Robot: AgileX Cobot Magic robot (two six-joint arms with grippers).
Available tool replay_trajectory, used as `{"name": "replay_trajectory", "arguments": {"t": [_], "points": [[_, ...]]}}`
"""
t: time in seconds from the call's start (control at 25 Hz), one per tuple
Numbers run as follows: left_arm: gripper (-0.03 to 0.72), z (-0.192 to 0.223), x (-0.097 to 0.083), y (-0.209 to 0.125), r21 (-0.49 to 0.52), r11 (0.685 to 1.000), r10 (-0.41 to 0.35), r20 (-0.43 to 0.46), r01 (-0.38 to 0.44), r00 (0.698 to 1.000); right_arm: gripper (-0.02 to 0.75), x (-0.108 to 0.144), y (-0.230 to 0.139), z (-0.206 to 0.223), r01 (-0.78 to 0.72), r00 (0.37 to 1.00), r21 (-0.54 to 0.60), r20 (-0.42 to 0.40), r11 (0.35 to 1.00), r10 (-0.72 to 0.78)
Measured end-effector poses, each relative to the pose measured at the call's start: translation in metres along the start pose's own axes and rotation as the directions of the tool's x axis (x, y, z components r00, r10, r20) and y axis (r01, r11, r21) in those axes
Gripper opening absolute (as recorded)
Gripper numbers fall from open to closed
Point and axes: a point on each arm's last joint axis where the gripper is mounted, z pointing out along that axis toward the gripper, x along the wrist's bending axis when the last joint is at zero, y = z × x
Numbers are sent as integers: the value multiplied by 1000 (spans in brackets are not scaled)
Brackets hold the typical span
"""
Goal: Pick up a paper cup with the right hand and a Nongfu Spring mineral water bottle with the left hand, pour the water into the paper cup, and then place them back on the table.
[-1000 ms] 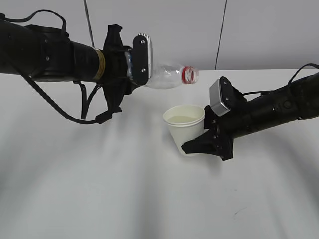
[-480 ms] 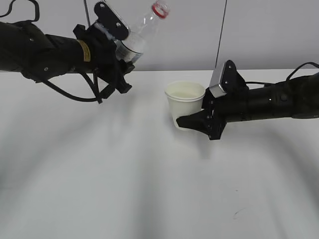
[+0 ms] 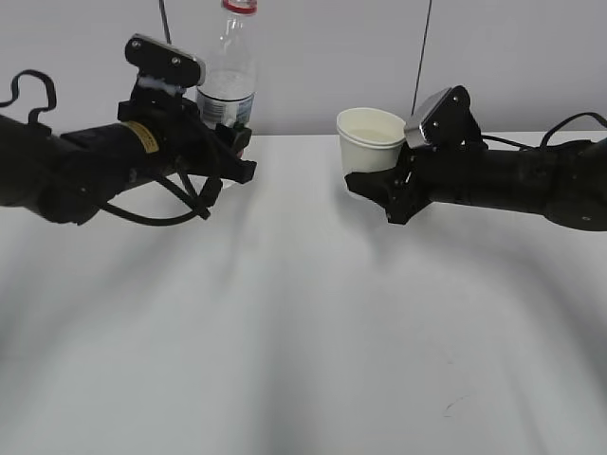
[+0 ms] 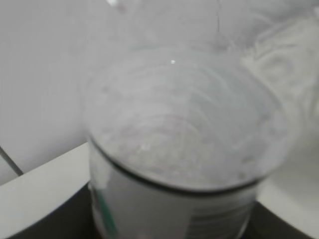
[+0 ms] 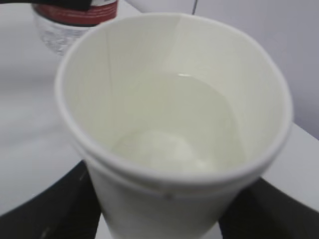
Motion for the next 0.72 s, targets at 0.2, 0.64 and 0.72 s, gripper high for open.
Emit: {"name": "replay_trajectory", "arguments": {"t": [0.2, 0.64, 0.72], "points": [[341, -15, -5, -22, -79, 993, -89, -33, 86, 996, 458, -9, -1, 0, 1, 994, 8, 105, 1000, -2], [341, -7, -10, -61, -103, 962, -257, -49, 251, 965, 458, -16, -42, 12, -84, 968, 33, 242, 996, 73], [341, -5, -11, -69, -82, 962, -264, -50, 260, 963, 458, -17, -49, 13, -77, 963, 43, 260, 996, 64]]}}
